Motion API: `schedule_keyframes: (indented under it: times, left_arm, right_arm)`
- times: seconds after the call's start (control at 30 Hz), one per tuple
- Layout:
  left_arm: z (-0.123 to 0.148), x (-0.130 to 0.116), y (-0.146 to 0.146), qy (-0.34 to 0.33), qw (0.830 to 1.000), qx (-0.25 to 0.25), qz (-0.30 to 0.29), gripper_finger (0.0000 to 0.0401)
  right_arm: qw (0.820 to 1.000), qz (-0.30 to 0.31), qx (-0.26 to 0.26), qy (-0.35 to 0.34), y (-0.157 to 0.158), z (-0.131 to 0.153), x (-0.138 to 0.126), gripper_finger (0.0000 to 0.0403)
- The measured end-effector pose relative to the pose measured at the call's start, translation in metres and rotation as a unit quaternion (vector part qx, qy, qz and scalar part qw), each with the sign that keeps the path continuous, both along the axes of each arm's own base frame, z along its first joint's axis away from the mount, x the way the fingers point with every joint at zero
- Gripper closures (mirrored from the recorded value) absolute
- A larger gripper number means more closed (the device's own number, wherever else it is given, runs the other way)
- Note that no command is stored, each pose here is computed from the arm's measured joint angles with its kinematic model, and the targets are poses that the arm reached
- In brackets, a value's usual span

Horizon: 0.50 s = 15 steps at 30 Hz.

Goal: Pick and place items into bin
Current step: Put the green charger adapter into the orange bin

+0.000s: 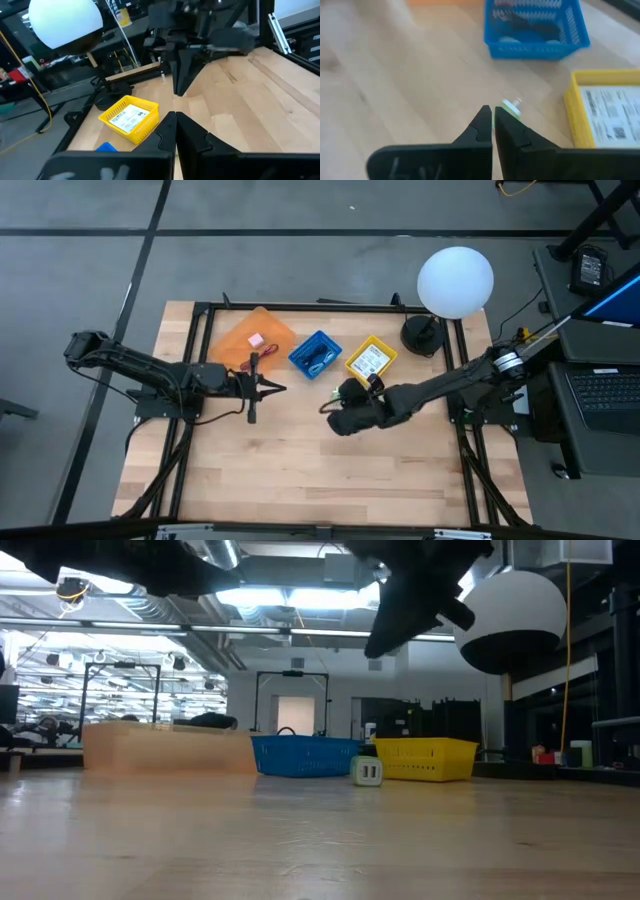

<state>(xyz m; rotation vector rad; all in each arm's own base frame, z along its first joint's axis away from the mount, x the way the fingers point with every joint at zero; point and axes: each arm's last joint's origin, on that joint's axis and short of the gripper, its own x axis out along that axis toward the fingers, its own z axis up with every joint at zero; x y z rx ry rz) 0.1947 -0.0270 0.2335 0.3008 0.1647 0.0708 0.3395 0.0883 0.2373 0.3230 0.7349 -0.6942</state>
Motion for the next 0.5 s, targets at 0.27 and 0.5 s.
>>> schedule_keyframes:
  times: [0.27,0.5]
  left_arm:
    - [-0.002,0.000,0.000,0.008,1.000,-0.002,0.000,0.0399]
    - [-0.002,0.000,0.000,0.008,1.000,-0.008,0.001,0.0400]
  right_arm:
    - [0.998,-0.006,0.025,0.052,-0.007,-0.015,0.013,0.0379]
    - [0.997,-0.022,0.039,0.062,-0.006,-0.026,0.016,0.0296]
